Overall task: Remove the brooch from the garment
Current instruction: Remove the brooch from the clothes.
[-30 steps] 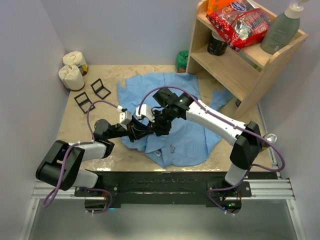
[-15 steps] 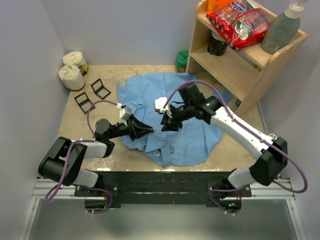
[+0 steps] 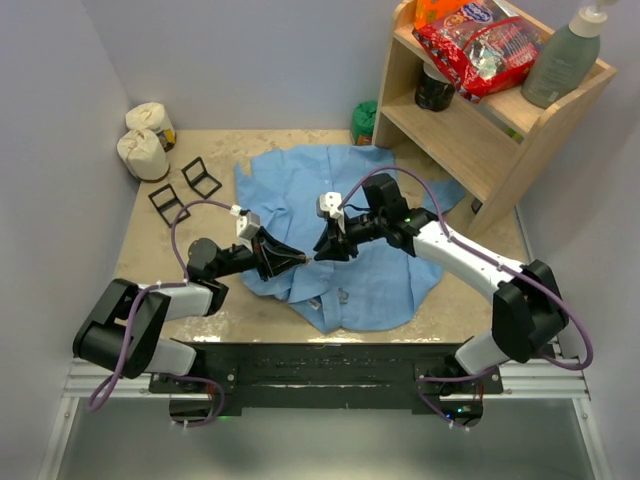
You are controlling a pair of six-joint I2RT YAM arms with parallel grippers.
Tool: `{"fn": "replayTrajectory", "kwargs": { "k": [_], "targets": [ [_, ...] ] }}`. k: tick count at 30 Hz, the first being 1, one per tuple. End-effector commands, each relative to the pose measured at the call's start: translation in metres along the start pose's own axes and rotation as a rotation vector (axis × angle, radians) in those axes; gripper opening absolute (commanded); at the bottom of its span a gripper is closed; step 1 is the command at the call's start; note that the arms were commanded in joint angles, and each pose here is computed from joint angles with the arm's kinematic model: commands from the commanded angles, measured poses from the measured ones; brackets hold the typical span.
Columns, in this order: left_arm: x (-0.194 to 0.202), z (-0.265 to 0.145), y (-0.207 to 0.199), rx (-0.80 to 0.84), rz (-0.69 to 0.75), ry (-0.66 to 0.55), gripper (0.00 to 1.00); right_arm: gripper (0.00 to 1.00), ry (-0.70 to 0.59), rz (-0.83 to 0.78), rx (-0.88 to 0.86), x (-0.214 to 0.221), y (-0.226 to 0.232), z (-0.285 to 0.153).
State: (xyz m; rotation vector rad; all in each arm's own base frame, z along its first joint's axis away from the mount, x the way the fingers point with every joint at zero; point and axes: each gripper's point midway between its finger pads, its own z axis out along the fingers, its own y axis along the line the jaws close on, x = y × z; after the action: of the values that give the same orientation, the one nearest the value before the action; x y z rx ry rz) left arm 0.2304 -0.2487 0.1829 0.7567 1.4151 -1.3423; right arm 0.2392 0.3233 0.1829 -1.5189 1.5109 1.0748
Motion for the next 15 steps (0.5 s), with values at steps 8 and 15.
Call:
{"fn": "replayTrajectory", "kwargs": {
  "k": [8,15],
  "targets": [
    [-0.089,-0.003,-0.051,0.160,0.490,-0.305,0.00,0.28,-0.114,0.017,-0.069,-0.024,-0.005,0.015],
    [-0.091,-0.003,-0.052,0.161,0.501,-0.310,0.00,0.30,-0.109,0.021,-0.084,-0.022,0.000,0.015]
  ]
}}
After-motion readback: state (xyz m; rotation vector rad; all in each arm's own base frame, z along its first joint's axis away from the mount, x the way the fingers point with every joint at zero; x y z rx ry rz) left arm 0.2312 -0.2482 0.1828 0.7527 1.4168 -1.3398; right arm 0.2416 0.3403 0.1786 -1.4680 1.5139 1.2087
